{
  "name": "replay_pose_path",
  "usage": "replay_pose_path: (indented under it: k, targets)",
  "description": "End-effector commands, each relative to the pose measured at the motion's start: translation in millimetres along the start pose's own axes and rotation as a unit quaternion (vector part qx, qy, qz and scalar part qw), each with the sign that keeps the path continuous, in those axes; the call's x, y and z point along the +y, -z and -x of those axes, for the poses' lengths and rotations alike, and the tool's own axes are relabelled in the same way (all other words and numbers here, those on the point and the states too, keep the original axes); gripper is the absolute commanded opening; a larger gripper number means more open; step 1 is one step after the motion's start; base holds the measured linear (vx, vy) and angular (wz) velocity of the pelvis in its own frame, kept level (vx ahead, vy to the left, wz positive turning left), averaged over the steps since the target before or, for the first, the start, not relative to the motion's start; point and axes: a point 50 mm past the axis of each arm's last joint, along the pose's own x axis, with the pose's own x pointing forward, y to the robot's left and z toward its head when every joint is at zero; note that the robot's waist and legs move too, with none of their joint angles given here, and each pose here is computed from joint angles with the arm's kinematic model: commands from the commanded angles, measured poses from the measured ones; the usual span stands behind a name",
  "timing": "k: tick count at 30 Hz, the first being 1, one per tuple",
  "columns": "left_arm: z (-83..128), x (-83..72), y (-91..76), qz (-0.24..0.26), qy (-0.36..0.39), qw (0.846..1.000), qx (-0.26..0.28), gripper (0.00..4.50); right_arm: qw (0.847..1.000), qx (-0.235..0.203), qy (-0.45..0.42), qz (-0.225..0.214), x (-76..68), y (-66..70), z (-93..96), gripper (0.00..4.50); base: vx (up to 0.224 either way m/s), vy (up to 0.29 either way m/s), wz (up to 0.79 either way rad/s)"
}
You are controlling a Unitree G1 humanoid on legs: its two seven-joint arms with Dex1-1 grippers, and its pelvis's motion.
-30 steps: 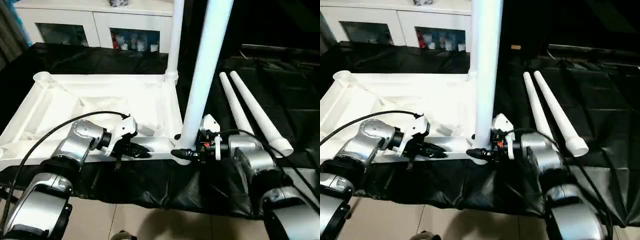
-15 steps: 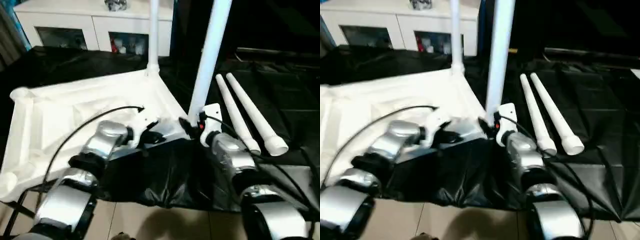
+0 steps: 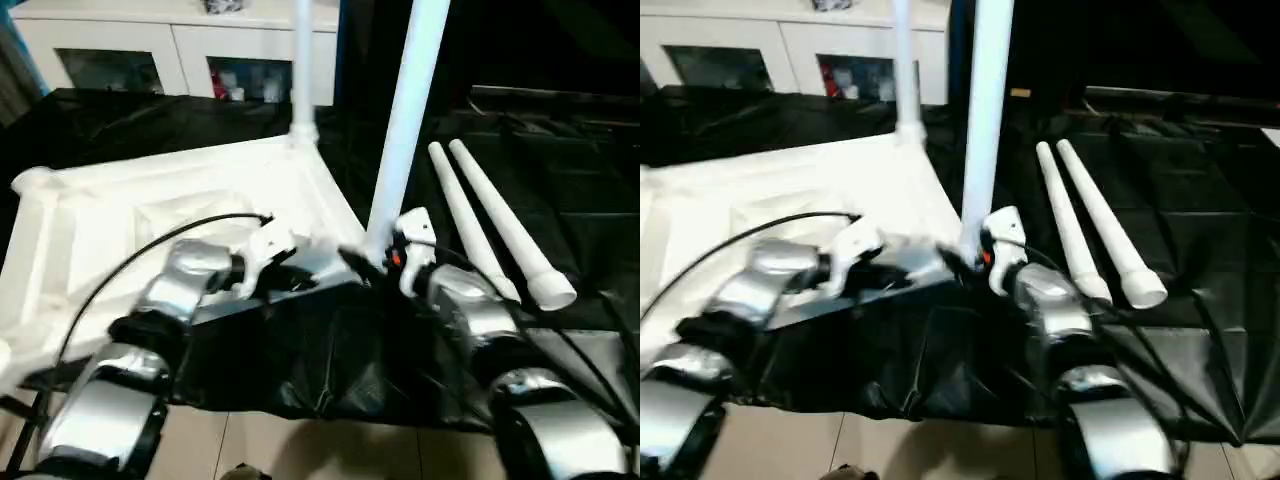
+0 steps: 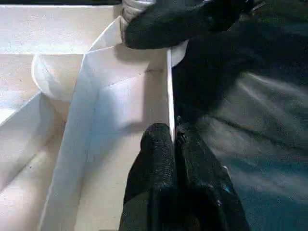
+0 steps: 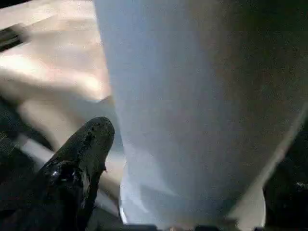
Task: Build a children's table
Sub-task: Rotate leg to tighten
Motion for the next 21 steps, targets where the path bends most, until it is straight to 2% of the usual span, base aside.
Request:
replay_pose_path:
  k: [1, 3, 5, 10, 18, 20, 21]
  targets:
    - [-7.5, -6.8, -6.1, -0.012, 0.032, 0.999, -0.023, 0.0, 0.995, 0.014, -0.093, 0.018, 19.5, 1.8, -8.2, 3.96, 0.0, 0.0, 0.0]
    - [1.6, -7.9, -1.6, -0.018, 0.058, 0.998, -0.015, 0.0, 0.986, 0.032, -0.161, 0.03, 19.0, 3.4, 3.7, 3.96, 0.0, 0.0, 0.0]
    - [4.8, -8.8, -0.2, -0.021, 0.07, 0.997, -0.012, 0.0, 0.98, 0.042, -0.189, 0.036, 19.1, 4.2, 8.5, 3.96, 0.0, 0.0, 0.0]
    - [11.2, -11.5, 3.2, -0.023, 0.1, 0.995, -0.003, 0.0, 0.969, 0.059, -0.235, 0.039, 20.2, 5.2, 15.4, 3.45, 0.0, 0.0, 0.0]
    - [13.7, -13.2, 6.7, -0.022, 0.115, 0.993, 0.006, 0.0, 0.962, 0.063, -0.263, 0.03, 24.7, 6.7, 17.2, 2.87, 0.0, 0.0, 0.0]
    - [12.4, -11.9, 5.7, -0.015, 0.105, 0.994, -0.001, 0.0, 0.965, 0.057, -0.256, 0.02, 26.7, 8.0, 15.5, 2.79, 0.0, 0.0, 0.0]
    - [10.1, -9.7, 4.5, -0.008, 0.088, 0.996, -0.002, 0.0, 0.971, 0.047, -0.236, 0.007, 27.6, 8.8, 12.4, 2.77, 0.0, 0.0, 0.0]
